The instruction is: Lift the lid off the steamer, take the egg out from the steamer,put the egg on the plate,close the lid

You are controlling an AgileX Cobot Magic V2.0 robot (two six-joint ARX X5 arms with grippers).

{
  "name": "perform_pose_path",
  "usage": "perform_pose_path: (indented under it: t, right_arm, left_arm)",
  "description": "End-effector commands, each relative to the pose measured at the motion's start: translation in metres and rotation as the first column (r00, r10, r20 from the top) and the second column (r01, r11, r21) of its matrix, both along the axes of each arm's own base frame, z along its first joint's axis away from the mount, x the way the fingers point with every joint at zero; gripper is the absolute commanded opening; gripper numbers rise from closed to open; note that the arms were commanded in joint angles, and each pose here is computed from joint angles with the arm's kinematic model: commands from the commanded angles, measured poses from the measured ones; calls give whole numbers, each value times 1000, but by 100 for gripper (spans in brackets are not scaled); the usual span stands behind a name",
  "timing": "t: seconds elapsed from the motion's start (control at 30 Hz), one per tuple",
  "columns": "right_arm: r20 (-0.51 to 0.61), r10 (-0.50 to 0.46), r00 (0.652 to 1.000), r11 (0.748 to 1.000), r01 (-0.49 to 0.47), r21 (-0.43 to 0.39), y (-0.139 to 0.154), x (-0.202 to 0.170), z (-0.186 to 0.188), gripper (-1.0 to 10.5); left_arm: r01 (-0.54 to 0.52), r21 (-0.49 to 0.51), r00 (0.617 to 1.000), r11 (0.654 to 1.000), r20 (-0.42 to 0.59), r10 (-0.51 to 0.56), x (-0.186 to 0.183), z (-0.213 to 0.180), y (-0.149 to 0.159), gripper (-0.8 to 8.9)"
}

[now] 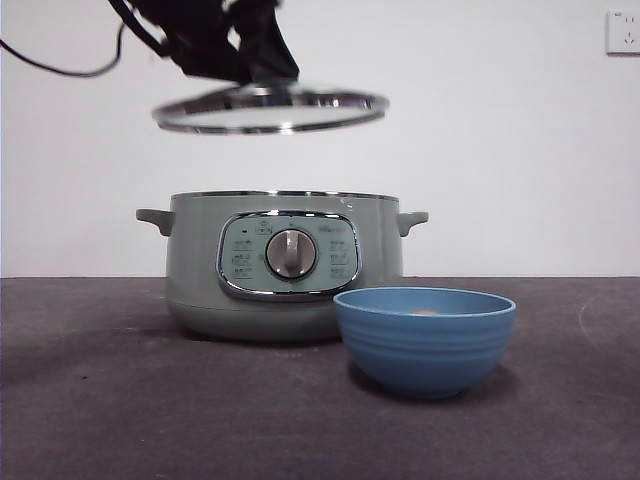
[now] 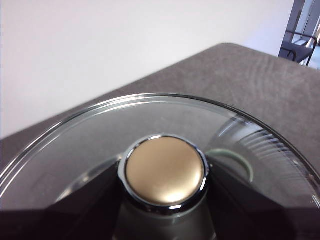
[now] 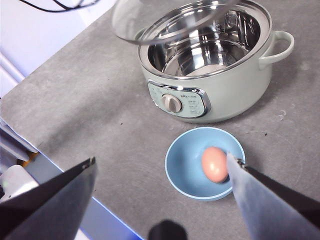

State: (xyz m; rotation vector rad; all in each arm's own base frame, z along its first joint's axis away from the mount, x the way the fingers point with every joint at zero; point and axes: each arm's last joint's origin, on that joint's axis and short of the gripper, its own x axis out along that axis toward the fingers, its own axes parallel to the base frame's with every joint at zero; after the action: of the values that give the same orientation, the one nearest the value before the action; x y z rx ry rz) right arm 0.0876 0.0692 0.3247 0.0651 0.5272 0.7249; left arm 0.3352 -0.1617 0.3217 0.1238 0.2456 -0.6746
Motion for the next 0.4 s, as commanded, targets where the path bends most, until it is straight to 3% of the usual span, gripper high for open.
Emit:
perform_pose_path:
  t: [0.03,0.4]
  right_arm:
    - [-8,-1,1000,1000,1,3,1,1,-3,441]
    - [-9,-1,1000,1000,1,2,1,1,-3,441]
  left_arm:
    - [8,-21,999,1000,38,-7,7,-2,-6,-8]
    - [-15,10,1000,1000,-13,15,28,-39,-16,-8]
